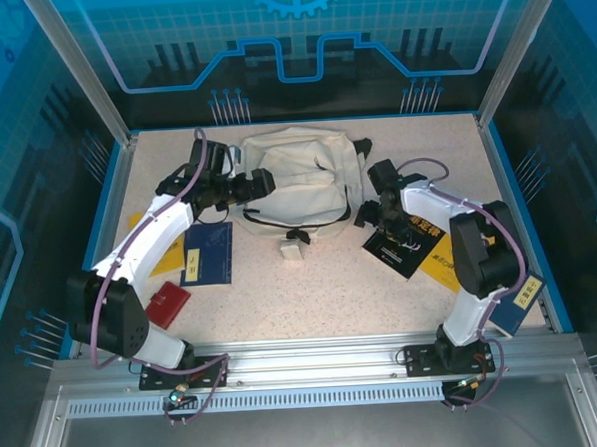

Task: Pack books, pencil case, and school supplies into a backpack

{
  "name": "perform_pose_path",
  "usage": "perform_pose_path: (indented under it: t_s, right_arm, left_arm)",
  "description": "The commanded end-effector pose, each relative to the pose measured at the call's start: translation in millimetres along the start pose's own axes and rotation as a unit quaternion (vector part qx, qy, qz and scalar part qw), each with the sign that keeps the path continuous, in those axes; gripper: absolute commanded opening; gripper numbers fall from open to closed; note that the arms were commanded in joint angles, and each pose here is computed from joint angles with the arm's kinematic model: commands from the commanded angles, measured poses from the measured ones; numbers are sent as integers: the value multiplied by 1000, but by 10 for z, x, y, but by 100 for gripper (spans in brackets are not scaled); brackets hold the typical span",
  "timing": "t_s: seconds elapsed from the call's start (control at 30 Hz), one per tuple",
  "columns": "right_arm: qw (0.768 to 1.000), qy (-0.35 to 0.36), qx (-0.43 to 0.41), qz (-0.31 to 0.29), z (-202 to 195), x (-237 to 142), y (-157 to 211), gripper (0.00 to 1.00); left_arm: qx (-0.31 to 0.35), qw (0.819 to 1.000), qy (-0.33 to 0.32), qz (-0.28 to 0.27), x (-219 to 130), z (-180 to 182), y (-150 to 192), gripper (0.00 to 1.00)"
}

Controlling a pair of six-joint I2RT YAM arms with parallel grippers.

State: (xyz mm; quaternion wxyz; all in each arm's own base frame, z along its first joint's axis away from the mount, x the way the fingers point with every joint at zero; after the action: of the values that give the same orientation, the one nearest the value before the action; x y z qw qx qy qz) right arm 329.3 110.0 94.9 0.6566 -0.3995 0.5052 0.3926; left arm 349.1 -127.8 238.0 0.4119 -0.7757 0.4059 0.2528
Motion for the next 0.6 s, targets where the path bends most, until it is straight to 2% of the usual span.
perform_pose_path:
  t_s: [0.0,0.2,0.33,0.47,0.57]
  right_arm:
    - [999,7,-30,23,48,70,20,79]
    - [995,13,-72,68,188,230,373,77]
    - [989,-1,-105,108,285,265,814,75]
    - [980,-14,-158,124,356,147,1248,72]
    - [977,-23,-177,118,361,-45,1361,71]
  left_arm:
    - [-10,1000,22,10,-109,-51,97,99]
    - [-15,999,26,18,-107,-42,139,99]
    - [-16,999,35,24,-89,-56,162,99]
    - [-13,999,42,32,-62,-93,204,99]
    - [-5,998,53,39,-36,-179,264,99]
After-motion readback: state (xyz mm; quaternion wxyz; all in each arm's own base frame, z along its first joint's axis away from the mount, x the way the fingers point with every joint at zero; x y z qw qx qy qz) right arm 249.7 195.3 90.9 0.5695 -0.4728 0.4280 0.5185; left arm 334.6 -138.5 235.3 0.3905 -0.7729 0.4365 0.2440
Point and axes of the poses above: each hand's point on the last joint's axis, 136 mm out from that joint toward the fingers, its own x axis out along the fingers, its own z axis along the line the jaws close on, y = z × x, the point moved 6 cm from there along -x, back along the fingers, and after that the axes turned 3 degrees about -x, right-handed, at the moved point
